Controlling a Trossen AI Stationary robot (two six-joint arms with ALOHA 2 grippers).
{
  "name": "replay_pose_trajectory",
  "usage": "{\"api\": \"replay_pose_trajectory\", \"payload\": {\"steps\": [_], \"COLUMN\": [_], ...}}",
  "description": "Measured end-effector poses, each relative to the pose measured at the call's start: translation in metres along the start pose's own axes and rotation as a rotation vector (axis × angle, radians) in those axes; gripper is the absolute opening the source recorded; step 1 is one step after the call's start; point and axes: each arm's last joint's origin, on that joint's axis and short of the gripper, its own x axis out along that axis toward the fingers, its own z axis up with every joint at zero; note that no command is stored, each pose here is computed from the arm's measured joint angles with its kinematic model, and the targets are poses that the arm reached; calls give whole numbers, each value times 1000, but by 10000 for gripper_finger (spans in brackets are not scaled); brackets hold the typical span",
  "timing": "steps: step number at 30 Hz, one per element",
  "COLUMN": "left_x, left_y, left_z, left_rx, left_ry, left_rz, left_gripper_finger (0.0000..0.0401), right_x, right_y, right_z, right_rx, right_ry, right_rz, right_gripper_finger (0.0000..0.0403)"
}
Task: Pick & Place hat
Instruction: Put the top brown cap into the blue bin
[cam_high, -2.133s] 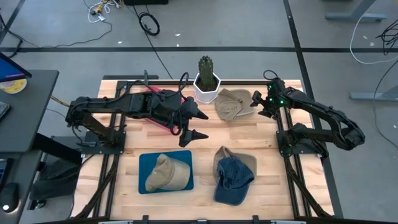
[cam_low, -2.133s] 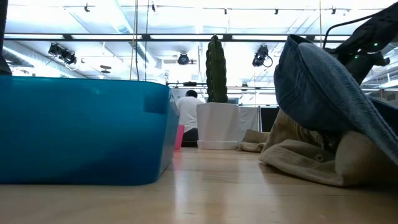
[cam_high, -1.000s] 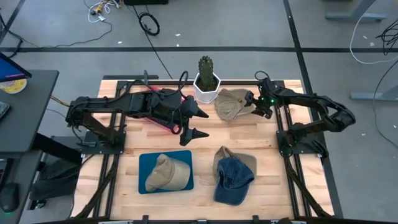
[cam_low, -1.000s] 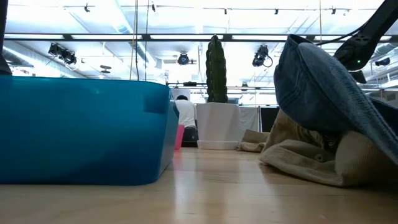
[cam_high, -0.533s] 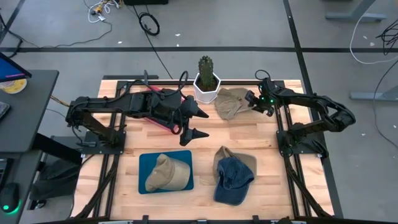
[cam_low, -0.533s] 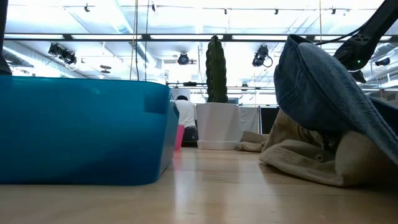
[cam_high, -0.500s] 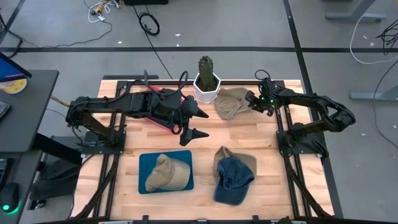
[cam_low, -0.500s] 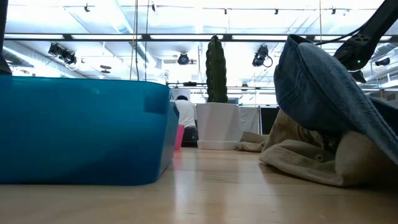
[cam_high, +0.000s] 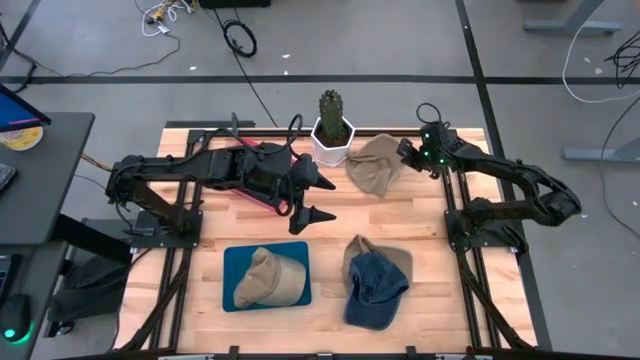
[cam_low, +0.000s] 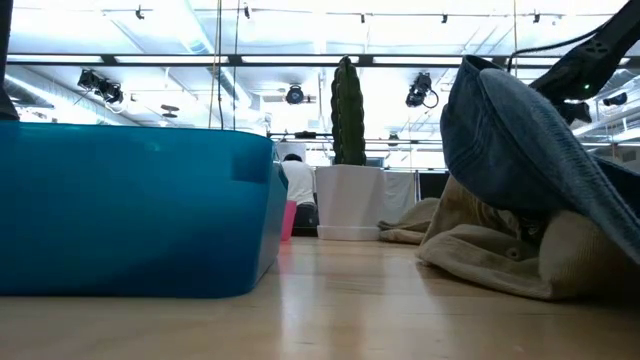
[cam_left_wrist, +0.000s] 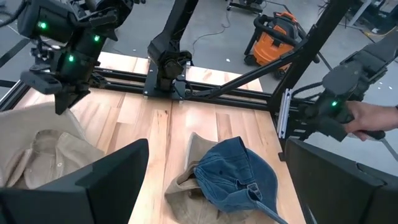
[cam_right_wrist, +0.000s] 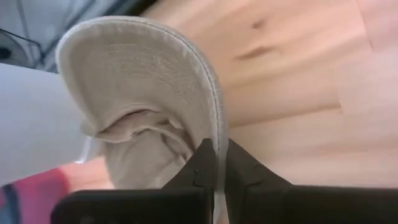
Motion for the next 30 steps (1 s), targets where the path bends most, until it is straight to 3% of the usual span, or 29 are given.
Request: {"api": "replay_pose_trajectory", "payload": {"steps": [16, 25, 30], "left_x": [0, 0, 0], "left_y": [0, 0, 1], "left_z": [0, 0, 0], "left_rx": [-1, -2, -16], "left_ry": [0, -1, -4], "left_rz": [1, 2, 14], "left_gripper_finger": [382, 382, 382], "right_x": [-90, -136, -164], "right_y": [11, 13, 17], "right_z": [-10, -18, -23], "right_rx": [-6, -6, -63], "right_ry": [-273, -428, -512], "right_rz": [354, 636, 865], "right_gripper_finger": [7, 6, 6]}}
